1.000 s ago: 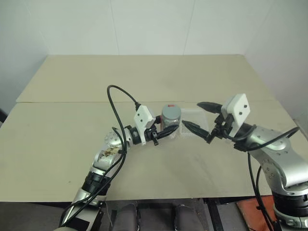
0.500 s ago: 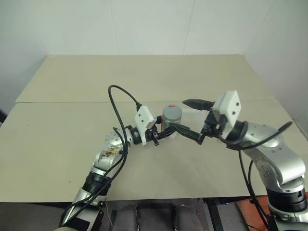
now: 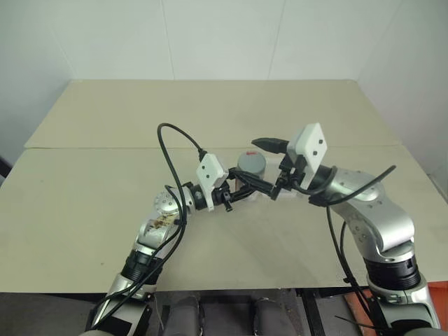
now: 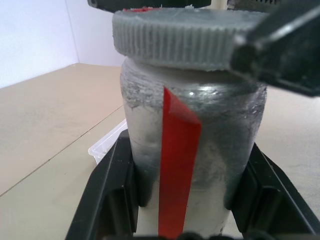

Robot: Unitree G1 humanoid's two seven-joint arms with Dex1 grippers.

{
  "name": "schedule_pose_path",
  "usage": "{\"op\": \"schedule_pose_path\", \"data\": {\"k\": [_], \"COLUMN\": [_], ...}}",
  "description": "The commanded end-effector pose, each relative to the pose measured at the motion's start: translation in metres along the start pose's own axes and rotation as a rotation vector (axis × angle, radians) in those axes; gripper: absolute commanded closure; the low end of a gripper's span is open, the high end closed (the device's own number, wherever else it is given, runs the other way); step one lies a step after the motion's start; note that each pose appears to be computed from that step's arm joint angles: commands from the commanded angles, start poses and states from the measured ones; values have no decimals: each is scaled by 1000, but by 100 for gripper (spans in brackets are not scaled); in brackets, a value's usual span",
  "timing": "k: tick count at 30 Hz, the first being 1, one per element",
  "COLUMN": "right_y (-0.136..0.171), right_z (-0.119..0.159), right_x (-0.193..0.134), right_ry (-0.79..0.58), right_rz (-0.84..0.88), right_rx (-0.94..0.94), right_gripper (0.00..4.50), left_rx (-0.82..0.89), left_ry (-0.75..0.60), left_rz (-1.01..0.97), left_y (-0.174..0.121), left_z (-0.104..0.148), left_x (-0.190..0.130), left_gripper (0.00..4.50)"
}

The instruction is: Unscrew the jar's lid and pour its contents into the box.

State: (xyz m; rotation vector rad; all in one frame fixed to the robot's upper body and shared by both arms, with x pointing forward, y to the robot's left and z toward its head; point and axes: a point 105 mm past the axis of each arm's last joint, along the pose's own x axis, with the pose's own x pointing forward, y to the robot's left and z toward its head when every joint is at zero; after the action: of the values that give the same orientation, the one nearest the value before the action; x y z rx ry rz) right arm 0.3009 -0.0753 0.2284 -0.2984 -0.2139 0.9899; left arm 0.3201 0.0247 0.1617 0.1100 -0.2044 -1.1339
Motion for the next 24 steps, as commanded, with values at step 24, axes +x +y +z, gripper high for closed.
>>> {"op": "schedule_pose_path", "data": {"k": [24], "right_y": [-15], "right_z": [5], "right_x": [-28], "right_ry": [4], "right_rz": [-88], "right_rx": [-56], "right_gripper": [2], "left_rx": [31], "left_ry": [-25], "left_rz": [-14], "left_y": [-1], "left_z": [7], "left_x": [1], "left_gripper": [255]}}
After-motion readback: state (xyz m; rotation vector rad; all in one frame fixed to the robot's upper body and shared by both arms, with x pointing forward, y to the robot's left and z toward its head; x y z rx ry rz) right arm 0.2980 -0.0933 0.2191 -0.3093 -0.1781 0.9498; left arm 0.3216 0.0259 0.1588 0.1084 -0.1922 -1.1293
